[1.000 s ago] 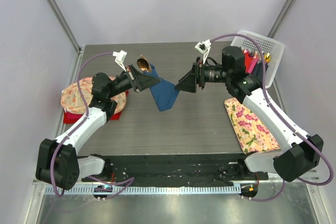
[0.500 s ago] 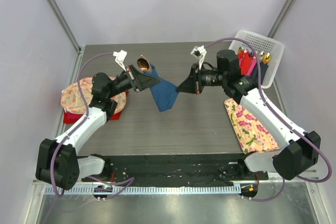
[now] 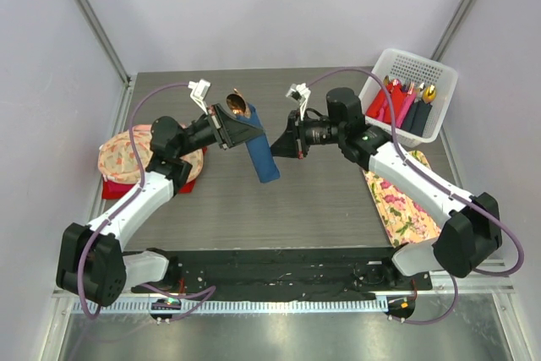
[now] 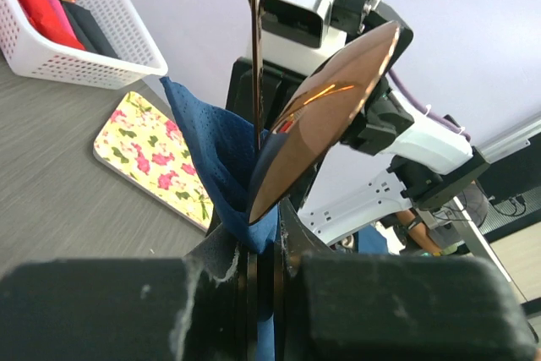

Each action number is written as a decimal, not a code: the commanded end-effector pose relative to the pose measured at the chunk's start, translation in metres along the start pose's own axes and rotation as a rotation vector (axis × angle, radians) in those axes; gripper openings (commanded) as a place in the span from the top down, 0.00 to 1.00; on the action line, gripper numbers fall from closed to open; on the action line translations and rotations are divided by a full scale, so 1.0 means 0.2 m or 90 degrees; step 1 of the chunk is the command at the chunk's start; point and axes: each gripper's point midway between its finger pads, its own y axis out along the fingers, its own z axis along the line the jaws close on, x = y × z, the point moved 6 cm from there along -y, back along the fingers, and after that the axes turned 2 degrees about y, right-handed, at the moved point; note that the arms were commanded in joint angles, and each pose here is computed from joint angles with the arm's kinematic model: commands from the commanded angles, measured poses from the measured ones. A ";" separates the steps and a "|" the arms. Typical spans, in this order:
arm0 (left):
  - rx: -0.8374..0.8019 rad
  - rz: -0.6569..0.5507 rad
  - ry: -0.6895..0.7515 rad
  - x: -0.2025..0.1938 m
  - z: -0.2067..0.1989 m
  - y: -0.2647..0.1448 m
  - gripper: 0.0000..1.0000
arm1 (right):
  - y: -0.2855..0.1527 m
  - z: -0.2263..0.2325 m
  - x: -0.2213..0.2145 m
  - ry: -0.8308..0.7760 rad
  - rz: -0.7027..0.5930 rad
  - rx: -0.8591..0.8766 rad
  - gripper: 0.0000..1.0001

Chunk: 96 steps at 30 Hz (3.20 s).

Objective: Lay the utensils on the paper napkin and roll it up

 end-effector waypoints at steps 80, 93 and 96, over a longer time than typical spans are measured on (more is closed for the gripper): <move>0.029 -0.030 0.010 0.01 0.02 0.05 1.00 | 0.15 0.16 0.05 0.091 -0.061 0.132 0.66; 0.026 -0.026 0.027 -0.01 0.00 0.04 0.77 | 0.13 0.19 0.10 0.119 -0.109 0.118 0.99; 0.063 -0.042 0.035 0.00 0.04 0.01 0.54 | 0.10 0.20 0.15 0.122 -0.139 0.102 0.99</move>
